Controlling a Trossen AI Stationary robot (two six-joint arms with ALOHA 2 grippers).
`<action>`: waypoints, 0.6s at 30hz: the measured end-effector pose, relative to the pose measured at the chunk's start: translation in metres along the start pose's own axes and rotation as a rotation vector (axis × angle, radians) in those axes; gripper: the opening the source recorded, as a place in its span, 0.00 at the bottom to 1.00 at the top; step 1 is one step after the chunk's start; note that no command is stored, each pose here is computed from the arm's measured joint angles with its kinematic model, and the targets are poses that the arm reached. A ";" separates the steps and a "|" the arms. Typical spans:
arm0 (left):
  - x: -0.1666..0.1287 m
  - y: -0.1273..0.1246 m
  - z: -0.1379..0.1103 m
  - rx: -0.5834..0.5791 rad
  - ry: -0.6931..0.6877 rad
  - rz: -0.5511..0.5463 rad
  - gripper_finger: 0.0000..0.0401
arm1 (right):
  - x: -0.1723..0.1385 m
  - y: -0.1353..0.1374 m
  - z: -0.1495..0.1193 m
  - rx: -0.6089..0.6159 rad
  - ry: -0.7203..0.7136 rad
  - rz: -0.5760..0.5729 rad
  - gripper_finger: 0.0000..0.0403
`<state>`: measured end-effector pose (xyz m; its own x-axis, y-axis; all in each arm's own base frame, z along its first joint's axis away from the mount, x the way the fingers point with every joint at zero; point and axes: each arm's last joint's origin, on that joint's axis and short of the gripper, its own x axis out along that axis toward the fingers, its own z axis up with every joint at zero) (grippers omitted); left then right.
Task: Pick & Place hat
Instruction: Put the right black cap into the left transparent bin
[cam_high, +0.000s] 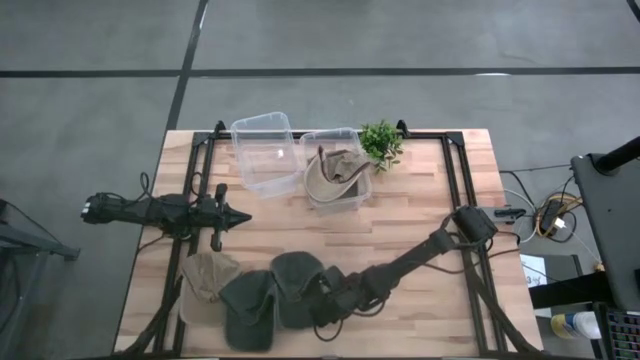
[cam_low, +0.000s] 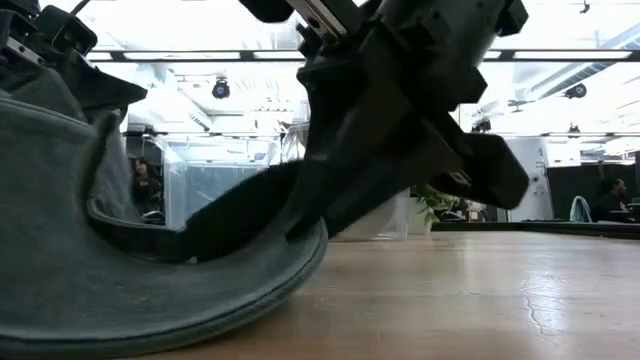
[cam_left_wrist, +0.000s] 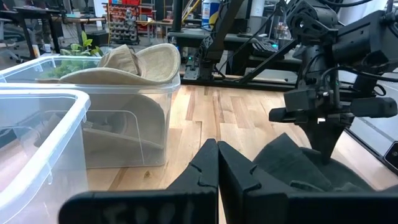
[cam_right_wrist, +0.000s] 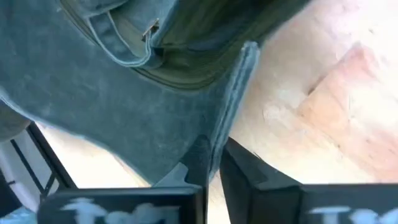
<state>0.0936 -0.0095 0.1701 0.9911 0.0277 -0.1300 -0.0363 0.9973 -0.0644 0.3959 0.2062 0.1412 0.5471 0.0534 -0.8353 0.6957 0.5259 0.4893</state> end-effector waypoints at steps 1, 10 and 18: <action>0.000 0.000 0.000 0.000 0.000 0.000 0.00 | 0.000 0.000 0.001 -0.007 0.002 -0.002 0.04; 0.000 0.000 0.000 0.000 0.000 0.000 0.00 | -0.047 0.003 0.025 -0.053 0.035 -0.016 0.03; 0.000 0.000 0.000 0.000 0.002 0.000 0.00 | -0.125 0.008 0.048 -0.030 -0.044 0.056 0.02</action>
<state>0.0938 -0.0095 0.1700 0.9908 0.0277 -0.1322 -0.0364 0.9973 -0.0640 0.3560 0.1633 0.2614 0.6051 0.0458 -0.7948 0.6501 0.5480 0.5265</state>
